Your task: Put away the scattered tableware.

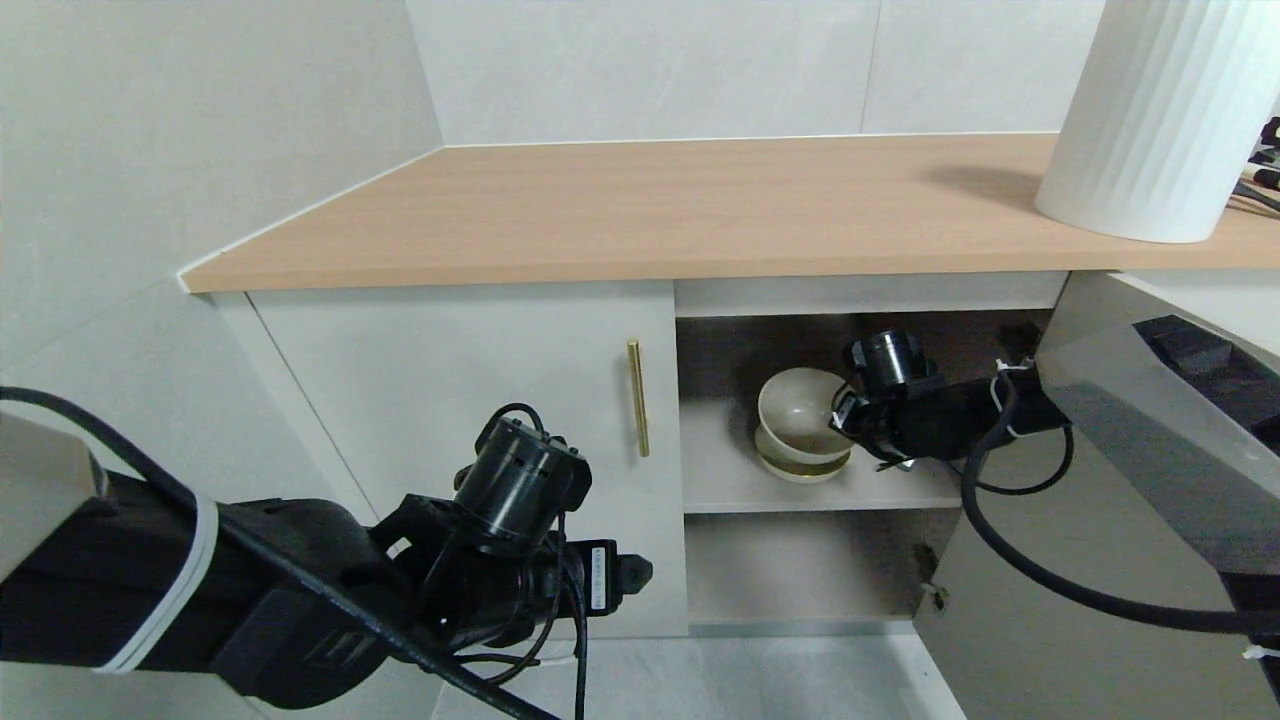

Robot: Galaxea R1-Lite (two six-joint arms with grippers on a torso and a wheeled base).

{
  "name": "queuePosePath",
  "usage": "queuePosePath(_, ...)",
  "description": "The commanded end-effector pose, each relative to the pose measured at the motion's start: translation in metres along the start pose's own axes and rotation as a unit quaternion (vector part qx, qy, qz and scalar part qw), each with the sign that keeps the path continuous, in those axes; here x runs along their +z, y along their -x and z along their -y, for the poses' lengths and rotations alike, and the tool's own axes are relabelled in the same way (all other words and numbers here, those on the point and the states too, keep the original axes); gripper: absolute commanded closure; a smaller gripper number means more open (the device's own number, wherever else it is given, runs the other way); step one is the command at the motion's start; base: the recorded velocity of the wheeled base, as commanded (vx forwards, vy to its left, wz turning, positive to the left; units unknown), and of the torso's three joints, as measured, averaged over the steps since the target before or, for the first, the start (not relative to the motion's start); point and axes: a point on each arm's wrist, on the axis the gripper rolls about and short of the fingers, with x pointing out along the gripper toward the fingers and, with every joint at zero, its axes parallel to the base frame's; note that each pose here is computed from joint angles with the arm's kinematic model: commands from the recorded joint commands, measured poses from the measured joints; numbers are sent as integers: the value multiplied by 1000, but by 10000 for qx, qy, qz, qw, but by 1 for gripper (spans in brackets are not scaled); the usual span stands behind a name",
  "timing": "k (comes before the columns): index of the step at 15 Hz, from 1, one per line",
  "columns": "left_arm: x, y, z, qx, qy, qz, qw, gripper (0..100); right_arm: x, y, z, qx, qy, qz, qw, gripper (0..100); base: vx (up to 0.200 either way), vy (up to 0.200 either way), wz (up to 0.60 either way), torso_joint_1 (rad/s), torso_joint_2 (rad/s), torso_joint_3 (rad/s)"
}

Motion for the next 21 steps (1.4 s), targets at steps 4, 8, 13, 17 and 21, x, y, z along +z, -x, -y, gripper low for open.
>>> queuePosePath(4,-1,-2,0,14,-3,-21,10000,0,-8,-11,-1,-25,59,-39,10000,100,0,0,0,0,0,0)
queuePosePath(8,-1,-2,0,23,1,-26,10000,0,-8,-10,-1,-35,62,-39,10000,100,0,0,0,0,0,0)
queuePosePath(13,-1,-2,0,23,1,-26,10000,0,-9,-10,0,-81,89,-64,9999,100,0,0,0,0,0,0)
queuePosePath(17,-1,-2,0,23,1,-26,10000,0,-9,-8,-1,-76,101,-75,9999,0,0,0,0,0,0,0)
queuePosePath(21,0,0,0,2,8,6,10000,0,-4,12,1,-209,181,-268,9993,0,0,0,0,0,0,0)
